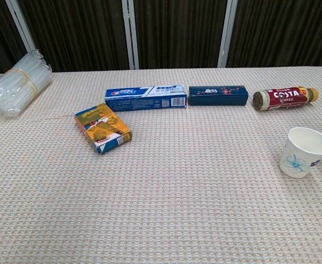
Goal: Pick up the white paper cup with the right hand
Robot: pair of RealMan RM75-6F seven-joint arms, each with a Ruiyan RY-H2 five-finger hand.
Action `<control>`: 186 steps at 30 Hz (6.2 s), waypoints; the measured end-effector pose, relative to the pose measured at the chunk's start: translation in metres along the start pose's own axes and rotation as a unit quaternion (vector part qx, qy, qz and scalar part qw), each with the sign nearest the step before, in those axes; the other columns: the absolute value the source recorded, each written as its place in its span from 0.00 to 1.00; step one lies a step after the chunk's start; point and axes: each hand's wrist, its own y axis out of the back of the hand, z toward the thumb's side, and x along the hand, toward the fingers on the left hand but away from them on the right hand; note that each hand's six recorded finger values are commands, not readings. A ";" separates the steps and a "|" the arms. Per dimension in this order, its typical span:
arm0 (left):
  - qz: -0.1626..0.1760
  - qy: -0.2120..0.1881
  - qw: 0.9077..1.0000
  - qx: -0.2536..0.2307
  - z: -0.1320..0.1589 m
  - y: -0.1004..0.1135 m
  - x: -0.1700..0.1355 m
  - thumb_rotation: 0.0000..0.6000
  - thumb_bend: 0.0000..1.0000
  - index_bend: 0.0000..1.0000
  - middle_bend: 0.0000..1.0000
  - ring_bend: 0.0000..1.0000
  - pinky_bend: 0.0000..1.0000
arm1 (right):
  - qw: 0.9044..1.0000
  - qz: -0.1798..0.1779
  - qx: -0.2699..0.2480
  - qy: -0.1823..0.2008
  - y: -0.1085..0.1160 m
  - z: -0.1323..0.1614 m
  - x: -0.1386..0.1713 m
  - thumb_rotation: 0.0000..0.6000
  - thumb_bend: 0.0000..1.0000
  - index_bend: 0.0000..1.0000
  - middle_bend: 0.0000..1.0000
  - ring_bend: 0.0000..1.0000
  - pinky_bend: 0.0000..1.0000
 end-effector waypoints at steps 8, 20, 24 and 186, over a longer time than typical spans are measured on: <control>0.002 -0.001 1.000 0.000 0.000 0.000 -0.001 1.00 0.00 0.00 0.00 0.00 0.00 | 1.000 0.001 -0.003 0.001 0.001 0.002 0.002 1.00 0.08 0.03 0.00 0.00 0.00; 0.000 0.002 1.000 -0.002 -0.002 0.000 0.000 1.00 0.00 0.00 0.00 0.00 0.00 | 0.998 0.068 -0.009 0.012 -0.009 0.019 0.010 1.00 0.08 0.06 0.00 0.00 0.00; 0.000 0.002 1.000 -0.001 -0.001 0.000 -0.001 1.00 0.00 0.00 0.00 0.00 0.00 | 0.993 0.114 -0.019 0.015 -0.019 0.028 0.010 1.00 0.08 0.07 0.00 0.00 0.00; 0.000 0.004 1.000 0.000 -0.001 -0.001 -0.001 1.00 0.00 0.00 0.00 0.00 0.00 | 0.885 0.089 -0.433 -0.145 -0.158 0.044 -0.037 1.00 0.18 0.15 0.00 0.00 0.00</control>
